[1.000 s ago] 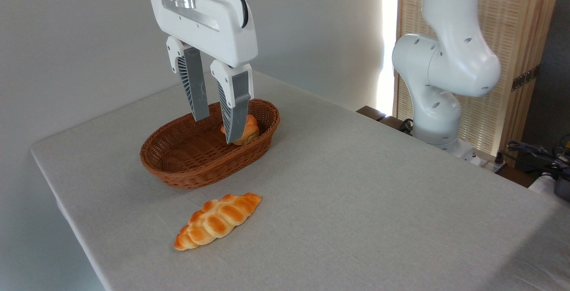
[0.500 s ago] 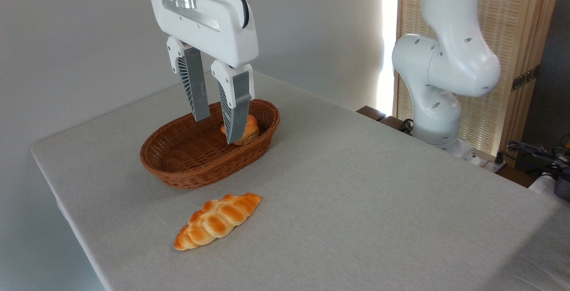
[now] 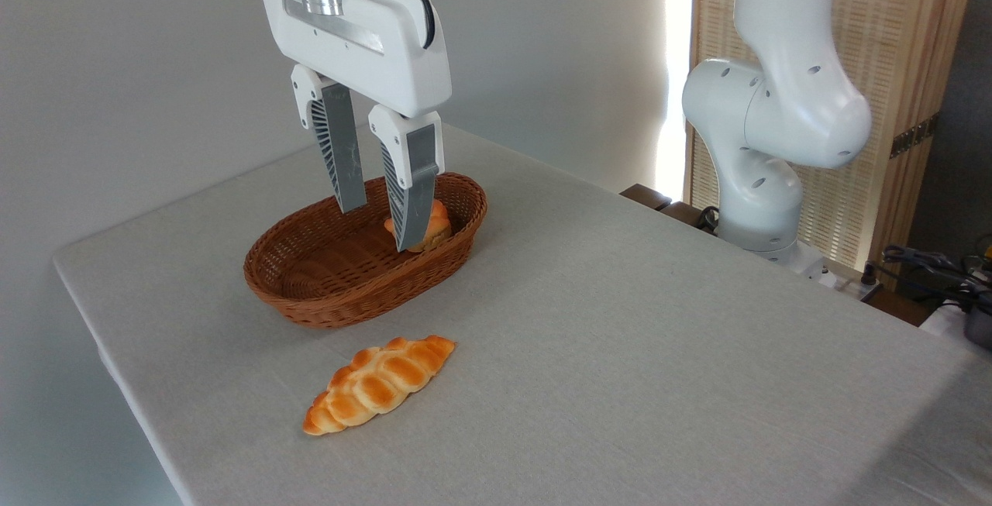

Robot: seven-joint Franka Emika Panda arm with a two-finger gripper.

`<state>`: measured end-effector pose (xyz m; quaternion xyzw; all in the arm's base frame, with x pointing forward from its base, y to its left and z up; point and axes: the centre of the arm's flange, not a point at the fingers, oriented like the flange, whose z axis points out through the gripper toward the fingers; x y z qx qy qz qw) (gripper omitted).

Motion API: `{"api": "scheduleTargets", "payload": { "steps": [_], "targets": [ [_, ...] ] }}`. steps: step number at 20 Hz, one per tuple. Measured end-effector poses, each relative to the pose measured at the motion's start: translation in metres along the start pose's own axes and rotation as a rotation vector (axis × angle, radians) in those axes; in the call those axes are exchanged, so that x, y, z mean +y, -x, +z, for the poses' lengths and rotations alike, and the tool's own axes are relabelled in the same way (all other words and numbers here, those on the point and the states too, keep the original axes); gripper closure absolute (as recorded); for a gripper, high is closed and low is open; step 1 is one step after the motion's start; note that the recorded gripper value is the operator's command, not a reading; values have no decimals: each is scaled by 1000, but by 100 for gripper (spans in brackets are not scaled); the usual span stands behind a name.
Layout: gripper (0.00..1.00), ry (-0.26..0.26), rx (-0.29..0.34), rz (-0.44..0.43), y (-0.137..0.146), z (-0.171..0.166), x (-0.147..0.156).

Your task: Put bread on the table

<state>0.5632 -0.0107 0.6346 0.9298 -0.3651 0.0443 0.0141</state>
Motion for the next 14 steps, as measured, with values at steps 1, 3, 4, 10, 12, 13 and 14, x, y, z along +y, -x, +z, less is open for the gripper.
{"api": "scheduleTargets", "payload": {
  "steps": [1, 3, 4, 10, 12, 13, 14],
  "targets": [
    [0, 0, 0, 0, 0, 0, 0],
    [0, -1, -1, -1, 1, 0, -1],
    [0, -1, -1, -2, 1, 0, -1],
    [0, -25, -23, 1, 3, 0, -3],
    [0, -28, -26, 2, 3, 0, -3],
    [0, -28, -26, 2, 3, 0, -3],
    [0, -28, -26, 2, 3, 0, -3]
  ]
}}
